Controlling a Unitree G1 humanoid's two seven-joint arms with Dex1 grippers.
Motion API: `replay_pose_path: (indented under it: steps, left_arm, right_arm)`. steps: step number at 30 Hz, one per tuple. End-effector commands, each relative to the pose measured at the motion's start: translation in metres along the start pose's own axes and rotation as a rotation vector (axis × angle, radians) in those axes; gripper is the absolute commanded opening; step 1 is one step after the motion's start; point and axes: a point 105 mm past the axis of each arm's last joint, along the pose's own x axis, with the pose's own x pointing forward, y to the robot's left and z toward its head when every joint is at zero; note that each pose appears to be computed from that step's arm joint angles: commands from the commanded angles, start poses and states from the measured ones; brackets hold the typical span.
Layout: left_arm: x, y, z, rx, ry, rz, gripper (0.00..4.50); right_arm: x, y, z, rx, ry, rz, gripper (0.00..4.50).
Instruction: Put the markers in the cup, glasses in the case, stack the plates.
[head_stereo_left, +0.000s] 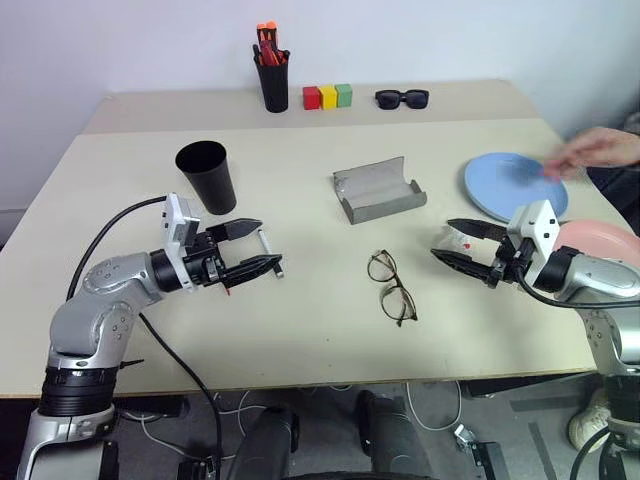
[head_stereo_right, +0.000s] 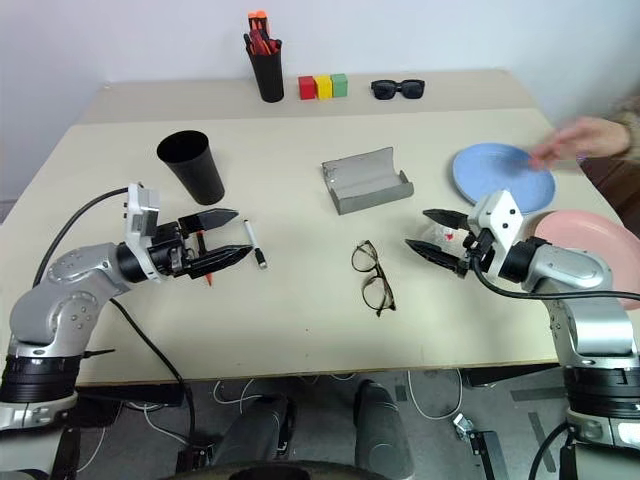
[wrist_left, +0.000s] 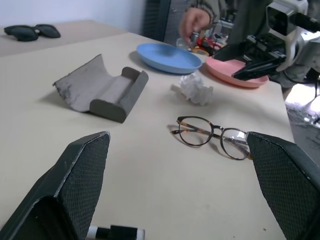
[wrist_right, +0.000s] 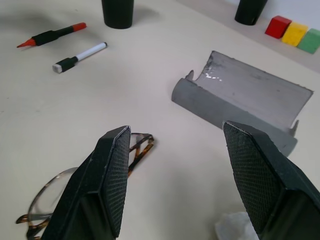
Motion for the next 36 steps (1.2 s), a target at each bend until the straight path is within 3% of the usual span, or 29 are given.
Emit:
replay_pose_path:
  steps: [1, 23, 28, 34, 36]
  left_arm:
    - [0.003, -0.005, 0.008, 0.066, -0.005, -0.016, 4.5]
    - [-0.066, 0.013, 0.035, 0.102, 0.012, 0.156, 4.5]
    - [-0.076, 0.011, 0.029, 0.075, 0.019, 0.205, 4.5]
    - [-0.103, 0.014, 0.022, -0.004, 0.08, 0.377, 4.5]
    - [-0.114, 0.021, 0.019, -0.017, 0.086, 0.525, 4.5]
  right_arm:
    - [0.006, 0.001, 0.021, -0.05, -0.051, 0.022, 2.98]
    - [0.052, 0.025, 0.043, -0.057, -0.192, 0.105, 2.98]
    - [0.058, 0.031, 0.042, -0.065, -0.209, 0.121, 2.98]
    - [0.062, 0.036, 0.046, -0.08, -0.227, 0.153, 2.98]
    - [0.064, 0.041, 0.049, -0.071, -0.242, 0.18, 2.98]
